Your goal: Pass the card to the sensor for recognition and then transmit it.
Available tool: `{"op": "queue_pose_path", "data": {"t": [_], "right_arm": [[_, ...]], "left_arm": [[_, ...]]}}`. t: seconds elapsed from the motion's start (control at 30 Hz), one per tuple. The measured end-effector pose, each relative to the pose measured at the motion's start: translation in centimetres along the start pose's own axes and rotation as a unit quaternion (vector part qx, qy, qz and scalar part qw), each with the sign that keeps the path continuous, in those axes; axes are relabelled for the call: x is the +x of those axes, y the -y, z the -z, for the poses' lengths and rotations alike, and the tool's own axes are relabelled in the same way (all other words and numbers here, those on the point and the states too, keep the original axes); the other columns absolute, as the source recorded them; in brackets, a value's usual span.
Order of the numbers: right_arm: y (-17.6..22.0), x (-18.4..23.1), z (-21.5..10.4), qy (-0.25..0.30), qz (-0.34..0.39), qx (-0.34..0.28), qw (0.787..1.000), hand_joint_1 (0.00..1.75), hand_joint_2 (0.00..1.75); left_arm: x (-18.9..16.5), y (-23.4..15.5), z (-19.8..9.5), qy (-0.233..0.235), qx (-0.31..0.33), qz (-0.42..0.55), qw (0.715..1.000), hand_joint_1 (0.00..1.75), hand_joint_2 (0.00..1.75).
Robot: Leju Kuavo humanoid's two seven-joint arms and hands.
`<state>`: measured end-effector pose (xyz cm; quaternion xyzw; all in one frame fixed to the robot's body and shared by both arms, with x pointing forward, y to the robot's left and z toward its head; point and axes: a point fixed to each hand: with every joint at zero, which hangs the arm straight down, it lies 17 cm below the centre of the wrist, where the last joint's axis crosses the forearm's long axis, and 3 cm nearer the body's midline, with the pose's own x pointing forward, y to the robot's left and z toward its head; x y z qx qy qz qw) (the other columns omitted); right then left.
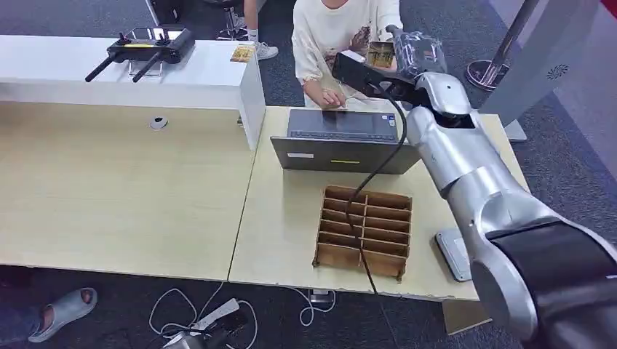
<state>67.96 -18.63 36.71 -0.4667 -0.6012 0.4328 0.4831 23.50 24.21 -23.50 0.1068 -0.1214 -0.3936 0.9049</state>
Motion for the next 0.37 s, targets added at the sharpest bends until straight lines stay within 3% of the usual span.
{"op": "queue_pose_path", "data": {"t": [0.37], "right_arm": [[0.11, 0.13, 0.02, 0.002, 0.005, -0.003, 1.0, 0.0, 1.75]], "left_arm": [[-0.05, -0.15, 0.04, 0.001, 0.002, -0.002, 1.0, 0.0, 0.0]]}}
